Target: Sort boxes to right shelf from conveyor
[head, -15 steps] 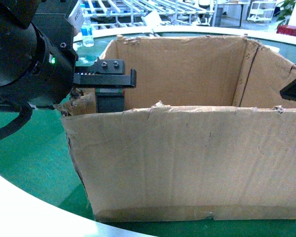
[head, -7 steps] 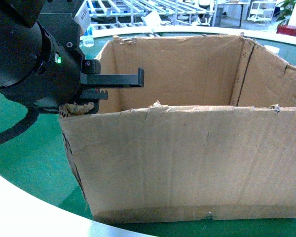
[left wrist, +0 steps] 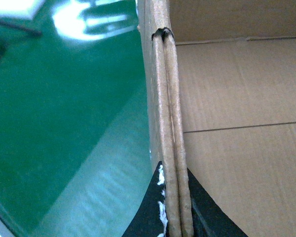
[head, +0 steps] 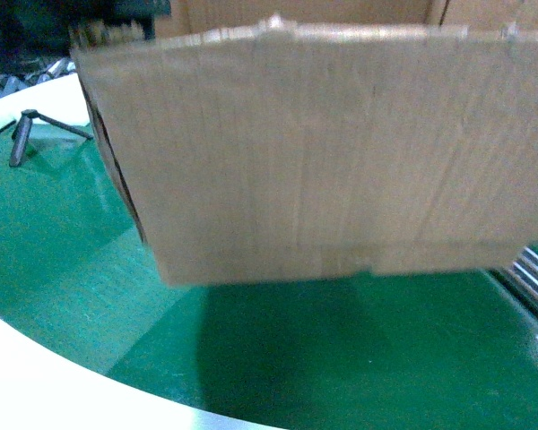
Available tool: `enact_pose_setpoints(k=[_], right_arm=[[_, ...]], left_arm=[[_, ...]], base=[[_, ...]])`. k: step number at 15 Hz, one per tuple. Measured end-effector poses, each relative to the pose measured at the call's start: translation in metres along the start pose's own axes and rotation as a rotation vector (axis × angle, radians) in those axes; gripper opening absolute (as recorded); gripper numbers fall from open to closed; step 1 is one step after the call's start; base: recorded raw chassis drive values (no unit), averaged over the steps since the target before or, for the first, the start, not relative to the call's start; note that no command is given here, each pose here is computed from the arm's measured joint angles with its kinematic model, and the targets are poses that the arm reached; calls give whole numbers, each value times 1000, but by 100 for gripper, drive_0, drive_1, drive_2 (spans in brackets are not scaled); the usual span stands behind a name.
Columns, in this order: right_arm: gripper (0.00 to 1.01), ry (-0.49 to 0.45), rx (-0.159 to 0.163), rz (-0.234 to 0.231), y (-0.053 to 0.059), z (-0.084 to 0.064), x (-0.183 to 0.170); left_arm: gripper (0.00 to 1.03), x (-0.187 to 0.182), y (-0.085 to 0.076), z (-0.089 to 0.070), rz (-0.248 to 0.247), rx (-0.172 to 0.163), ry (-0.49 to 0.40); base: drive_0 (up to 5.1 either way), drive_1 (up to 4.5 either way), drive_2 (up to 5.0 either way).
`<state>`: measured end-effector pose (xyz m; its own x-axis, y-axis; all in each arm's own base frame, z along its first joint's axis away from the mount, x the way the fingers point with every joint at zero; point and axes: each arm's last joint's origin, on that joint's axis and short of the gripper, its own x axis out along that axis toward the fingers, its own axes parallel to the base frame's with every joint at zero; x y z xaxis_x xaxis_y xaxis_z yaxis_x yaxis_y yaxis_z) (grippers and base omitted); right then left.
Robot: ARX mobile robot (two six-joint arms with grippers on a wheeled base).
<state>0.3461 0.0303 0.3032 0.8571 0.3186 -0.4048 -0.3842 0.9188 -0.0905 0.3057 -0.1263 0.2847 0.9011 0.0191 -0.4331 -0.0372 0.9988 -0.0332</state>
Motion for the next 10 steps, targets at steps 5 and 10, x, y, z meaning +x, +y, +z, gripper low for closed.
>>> enact_pose_setpoints(k=[5,10], right_arm=[[2,-290,-43,15,-6,59,-20],[2,-281,-31,17,-6,56,-18]], left_arm=[[2,-26,3,43,-8,-24,-125],[2,-24,2,42,-9,-19,-117]], base=[[0,0,0],[0,0,0]])
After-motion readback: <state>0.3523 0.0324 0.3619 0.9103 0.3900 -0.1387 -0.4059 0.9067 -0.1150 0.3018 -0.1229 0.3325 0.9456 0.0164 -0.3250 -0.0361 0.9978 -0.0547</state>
